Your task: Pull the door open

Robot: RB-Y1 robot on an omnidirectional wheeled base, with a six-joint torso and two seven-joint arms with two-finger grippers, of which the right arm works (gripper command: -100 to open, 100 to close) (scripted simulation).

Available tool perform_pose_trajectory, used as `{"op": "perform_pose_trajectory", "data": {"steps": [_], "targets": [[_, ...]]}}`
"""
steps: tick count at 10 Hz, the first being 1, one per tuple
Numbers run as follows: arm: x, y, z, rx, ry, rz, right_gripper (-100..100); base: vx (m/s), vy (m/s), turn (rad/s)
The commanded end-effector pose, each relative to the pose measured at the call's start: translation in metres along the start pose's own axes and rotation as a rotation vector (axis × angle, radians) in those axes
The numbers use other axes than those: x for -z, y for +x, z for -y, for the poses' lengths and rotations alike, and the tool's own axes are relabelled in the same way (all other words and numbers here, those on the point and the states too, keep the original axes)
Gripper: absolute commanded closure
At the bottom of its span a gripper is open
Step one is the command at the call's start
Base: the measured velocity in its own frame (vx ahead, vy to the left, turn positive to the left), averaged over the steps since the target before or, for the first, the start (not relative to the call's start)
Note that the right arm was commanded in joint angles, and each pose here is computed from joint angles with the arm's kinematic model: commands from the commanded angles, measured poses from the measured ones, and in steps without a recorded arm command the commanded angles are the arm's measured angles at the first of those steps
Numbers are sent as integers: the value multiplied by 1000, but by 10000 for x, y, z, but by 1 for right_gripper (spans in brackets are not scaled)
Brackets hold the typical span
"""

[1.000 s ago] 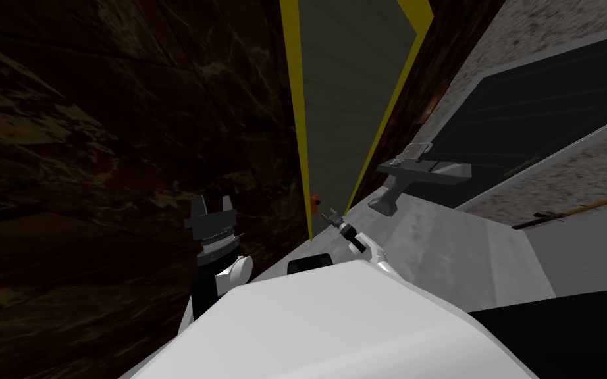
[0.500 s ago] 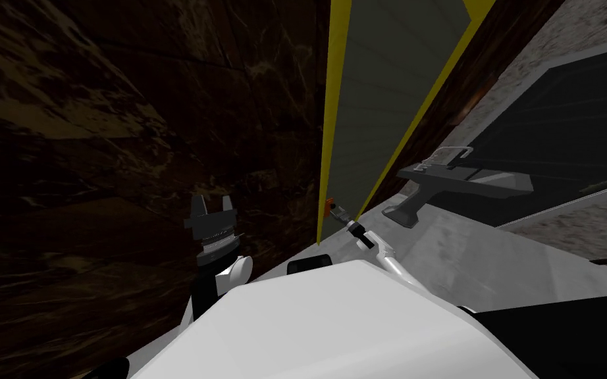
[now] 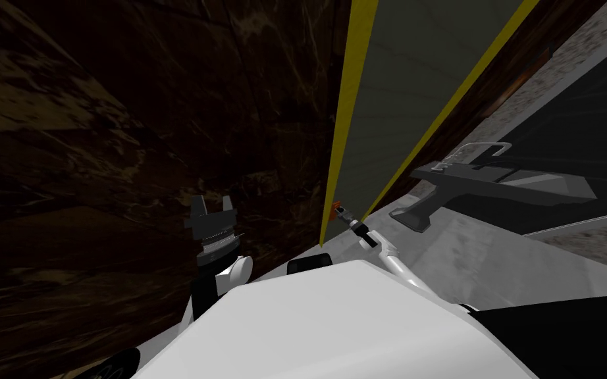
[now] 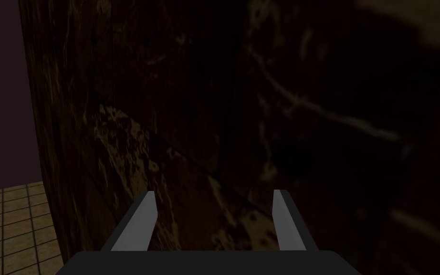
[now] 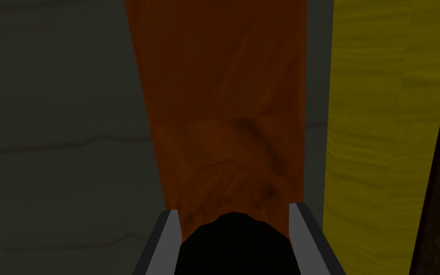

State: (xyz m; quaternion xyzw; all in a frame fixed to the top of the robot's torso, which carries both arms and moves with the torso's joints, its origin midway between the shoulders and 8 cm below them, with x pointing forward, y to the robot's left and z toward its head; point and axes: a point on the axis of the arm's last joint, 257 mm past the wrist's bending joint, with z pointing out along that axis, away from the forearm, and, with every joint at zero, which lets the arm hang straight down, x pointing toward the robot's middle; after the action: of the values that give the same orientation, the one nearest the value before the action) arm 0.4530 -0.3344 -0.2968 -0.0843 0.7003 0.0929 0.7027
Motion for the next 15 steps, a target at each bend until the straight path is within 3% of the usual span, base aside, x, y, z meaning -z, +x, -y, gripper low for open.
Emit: {"op": "perform_pose_trajectory", "data": {"steps": [1,4,15], "targets": [[6,18,-25,-3,-4,-2,100,-22,-12,20],[6,18,-25,-3,-4,-2,100,-8,-2,-1],[-17,-227,116,-458,74,115,100,-83,-63,133]]}}
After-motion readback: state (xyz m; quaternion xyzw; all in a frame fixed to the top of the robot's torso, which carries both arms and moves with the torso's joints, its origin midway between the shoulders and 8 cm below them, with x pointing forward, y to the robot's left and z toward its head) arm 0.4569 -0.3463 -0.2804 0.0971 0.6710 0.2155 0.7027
